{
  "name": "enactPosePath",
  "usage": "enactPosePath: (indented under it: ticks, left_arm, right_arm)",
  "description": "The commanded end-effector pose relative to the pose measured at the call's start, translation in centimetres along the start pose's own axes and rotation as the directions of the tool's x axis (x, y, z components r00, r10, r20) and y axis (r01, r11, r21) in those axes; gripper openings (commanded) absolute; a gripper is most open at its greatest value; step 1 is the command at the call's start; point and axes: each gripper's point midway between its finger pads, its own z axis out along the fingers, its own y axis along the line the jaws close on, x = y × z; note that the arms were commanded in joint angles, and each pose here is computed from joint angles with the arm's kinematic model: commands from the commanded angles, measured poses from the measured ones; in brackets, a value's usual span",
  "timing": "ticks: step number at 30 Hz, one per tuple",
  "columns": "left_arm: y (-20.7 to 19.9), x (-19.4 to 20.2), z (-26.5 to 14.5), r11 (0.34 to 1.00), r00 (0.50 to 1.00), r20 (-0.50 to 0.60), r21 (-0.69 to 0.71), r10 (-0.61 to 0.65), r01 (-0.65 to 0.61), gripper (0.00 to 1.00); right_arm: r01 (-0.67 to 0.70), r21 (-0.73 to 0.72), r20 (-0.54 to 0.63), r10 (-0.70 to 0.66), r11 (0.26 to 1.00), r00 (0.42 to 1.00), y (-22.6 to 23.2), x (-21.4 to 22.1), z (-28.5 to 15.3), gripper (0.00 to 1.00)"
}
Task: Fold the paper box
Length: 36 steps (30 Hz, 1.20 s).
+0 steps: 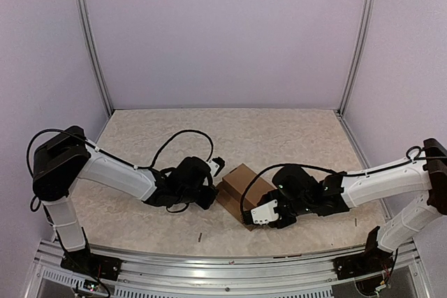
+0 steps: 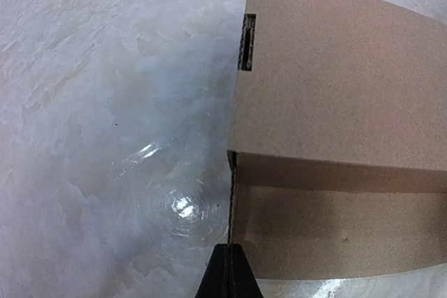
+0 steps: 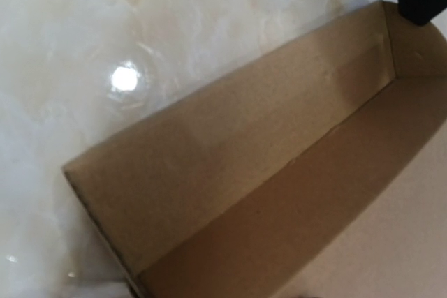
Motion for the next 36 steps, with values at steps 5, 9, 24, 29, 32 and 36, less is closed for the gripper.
enactPosePath:
  ticks: [5, 9, 24, 29, 32, 36]
  left_arm:
    - [-1.1, -1.2, 0.4, 0.999, 0.999, -0.042, 0.047, 0.024, -0.022, 0.0]
    - [-1.3, -1.7, 0.5, 0.998, 0.998, -0.059, 0.065, 0.028, -0.024, 0.0]
    - [-1.2, -2.0, 0.7, 0.995, 0.99, -0.125, 0.092, 0.06, -0.049, 0.0]
    - [-1.1, -2.4, 0.8, 0.993, 0.988, -0.141, 0.109, 0.061, -0.045, 0.0]
    - [-1.0, -2.6, 0.9, 0.992, 0.987, -0.148, 0.116, 0.064, -0.047, 0.0]
    - [-1.2, -3.0, 1.0, 0.991, 0.987, -0.144, 0.124, 0.076, -0.058, 0.0]
  right_arm:
    - [0.009, -0.114, -0.033, -0.013, 0.993, 0.999, 2.7, 1.1, 1.0, 0.46]
    - [0.01, -0.118, -0.032, -0.014, 0.993, 0.999, 2.8, 1.1, 1.1, 0.45]
    - [0.034, -0.176, -0.001, -0.035, 0.984, 0.999, 4.0, 0.9, 0.9, 0.47]
    - [0.037, -0.186, 0.0, -0.038, 0.982, 0.999, 4.3, 0.9, 0.9, 0.47]
    - [0.038, -0.194, -0.003, -0.039, 0.98, 0.999, 4.5, 1.0, 1.0, 0.47]
    - [0.039, -0.199, -0.007, -0.041, 0.979, 0.999, 4.6, 1.1, 1.1, 0.47]
